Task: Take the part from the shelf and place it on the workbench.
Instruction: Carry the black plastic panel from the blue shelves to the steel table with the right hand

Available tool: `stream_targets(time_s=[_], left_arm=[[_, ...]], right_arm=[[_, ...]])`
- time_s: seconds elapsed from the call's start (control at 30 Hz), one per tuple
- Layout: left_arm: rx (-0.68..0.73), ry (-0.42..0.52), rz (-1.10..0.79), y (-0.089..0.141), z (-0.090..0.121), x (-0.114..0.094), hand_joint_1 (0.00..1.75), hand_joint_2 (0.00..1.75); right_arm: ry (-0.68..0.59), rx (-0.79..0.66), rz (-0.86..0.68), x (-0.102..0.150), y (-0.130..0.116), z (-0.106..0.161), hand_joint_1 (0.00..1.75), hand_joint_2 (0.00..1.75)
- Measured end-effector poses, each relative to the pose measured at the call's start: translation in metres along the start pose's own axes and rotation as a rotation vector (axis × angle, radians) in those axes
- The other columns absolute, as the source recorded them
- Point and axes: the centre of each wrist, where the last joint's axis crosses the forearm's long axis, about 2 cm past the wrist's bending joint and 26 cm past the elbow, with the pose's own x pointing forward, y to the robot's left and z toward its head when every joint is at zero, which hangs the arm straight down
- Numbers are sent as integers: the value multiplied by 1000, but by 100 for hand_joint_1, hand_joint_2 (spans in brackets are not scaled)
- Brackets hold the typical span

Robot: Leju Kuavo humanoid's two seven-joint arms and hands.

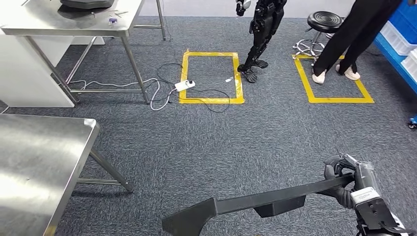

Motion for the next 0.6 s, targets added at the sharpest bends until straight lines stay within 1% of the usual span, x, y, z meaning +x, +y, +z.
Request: stream_targets(time_s=[0.17,0.4,0.6], left_arm=[[0,5,-2,1,-1,0,0,175],[-1,10,-3,2,-1,-1,0,175],[-7,12,-5,2,-1,-2,0,175]], right_arm=[[8,-3,0,-1,-2,3,175,175],[-6,-8,-1,0,-3,-4,175,175],[-3,-2,-14,-2,-3,-3,175,175]])
